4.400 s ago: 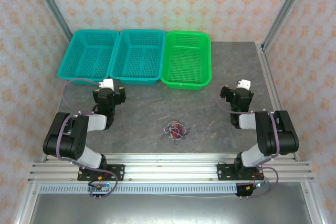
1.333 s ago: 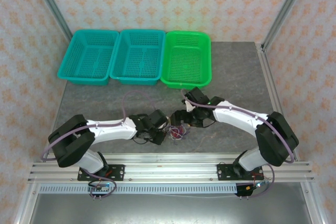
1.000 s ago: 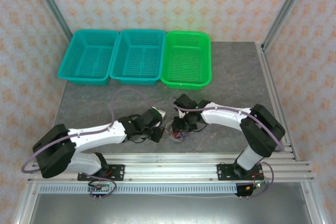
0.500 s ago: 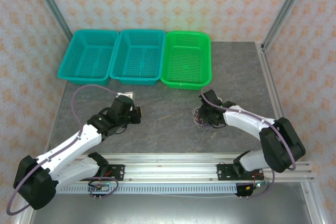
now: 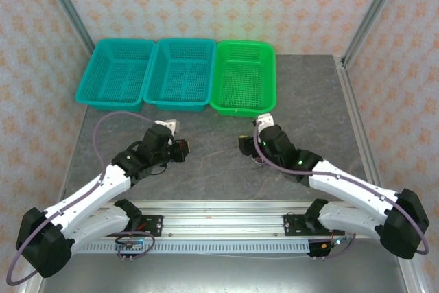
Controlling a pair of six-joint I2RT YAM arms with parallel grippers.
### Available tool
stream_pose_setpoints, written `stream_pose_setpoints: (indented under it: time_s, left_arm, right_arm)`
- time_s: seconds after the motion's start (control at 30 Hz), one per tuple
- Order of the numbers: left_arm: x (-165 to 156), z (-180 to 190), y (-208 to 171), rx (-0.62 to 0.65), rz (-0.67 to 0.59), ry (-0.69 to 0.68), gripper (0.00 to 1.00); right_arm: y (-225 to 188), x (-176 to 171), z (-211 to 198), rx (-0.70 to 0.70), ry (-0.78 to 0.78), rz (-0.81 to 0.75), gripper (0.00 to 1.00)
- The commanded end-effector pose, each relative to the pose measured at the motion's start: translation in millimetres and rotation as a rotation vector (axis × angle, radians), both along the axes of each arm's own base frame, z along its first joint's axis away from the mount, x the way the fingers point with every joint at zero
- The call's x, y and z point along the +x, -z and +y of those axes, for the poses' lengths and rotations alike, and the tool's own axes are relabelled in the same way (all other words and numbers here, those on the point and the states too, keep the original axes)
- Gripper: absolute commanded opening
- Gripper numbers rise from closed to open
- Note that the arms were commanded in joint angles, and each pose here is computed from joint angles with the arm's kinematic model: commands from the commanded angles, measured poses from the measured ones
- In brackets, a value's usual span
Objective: Untangle the cables
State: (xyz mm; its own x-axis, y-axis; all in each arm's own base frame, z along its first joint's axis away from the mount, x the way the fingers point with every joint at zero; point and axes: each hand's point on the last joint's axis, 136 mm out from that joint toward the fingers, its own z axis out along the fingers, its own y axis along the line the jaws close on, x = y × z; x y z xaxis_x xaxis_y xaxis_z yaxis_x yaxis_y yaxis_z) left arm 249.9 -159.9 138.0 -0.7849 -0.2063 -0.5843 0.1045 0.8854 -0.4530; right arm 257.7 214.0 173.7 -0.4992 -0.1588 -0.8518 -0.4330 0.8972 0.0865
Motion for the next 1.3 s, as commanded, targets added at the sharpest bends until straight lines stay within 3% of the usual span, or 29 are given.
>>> stream_pose_setpoints:
  time_s: [0.0,0.07,0.13,0.27,0.33,0.43,0.53,0.6,0.7,0.77,0.83,0.93,1.07,1.27]
  left_arm:
    - [2,-6,-11,-0.026,-0.034,0.026,0.0]
    - [2,-14,-11,-0.039,-0.039,0.077,0.0]
    - [2,-30,-16,-0.081,-0.055,0.139,0.0]
    - [4,-58,-24,-0.118,-0.093,0.207,0.33]
    - [6,-65,-25,-0.105,-0.101,0.224,0.45]
    - [11,-72,-25,-0.094,-0.103,0.244,0.54]
    - [13,-77,-26,-0.081,-0.11,0.273,0.61]
    - [13,-77,-25,-0.053,-0.123,0.29,0.64]
    - [10,-72,-28,0.01,-0.172,0.332,0.72]
    - [5,-73,-39,0.055,-0.244,0.401,0.83]
    - [-8,-82,-52,0.107,-0.368,0.538,1.0]
    - [-37,-97,-60,0.256,-0.597,0.791,1.0]
    - [-27,-90,-72,0.37,-0.694,0.762,1.0]
    - [-13,-86,-60,0.55,-0.712,0.775,1.0]
  right_arm:
    - [-10,13,-2,-0.175,-0.026,-0.202,0.87]
    - [-5,26,-27,-0.175,0.168,-0.154,0.91]
    - [17,26,-35,-0.096,0.213,0.014,0.92]
    - [81,16,-66,0.054,0.41,0.436,0.95]
    - [102,8,-62,0.096,0.399,0.564,0.94]
    - [119,1,-34,0.17,0.304,0.673,0.93]
    - [130,6,-29,0.15,0.295,0.689,0.83]
    - [139,12,-35,0.084,0.297,0.665,0.63]
    - [139,15,-32,0.013,0.221,0.653,0.21]
    - [130,12,-21,0.009,0.128,0.659,0.06]
    - [115,7,-10,0.025,0.035,0.655,0.0]
    - [80,-1,11,0.099,-0.122,0.62,0.0]
    - [36,-19,31,0.16,-0.301,0.556,0.0]
    - [0,-53,48,0.096,-0.512,0.486,0.0]
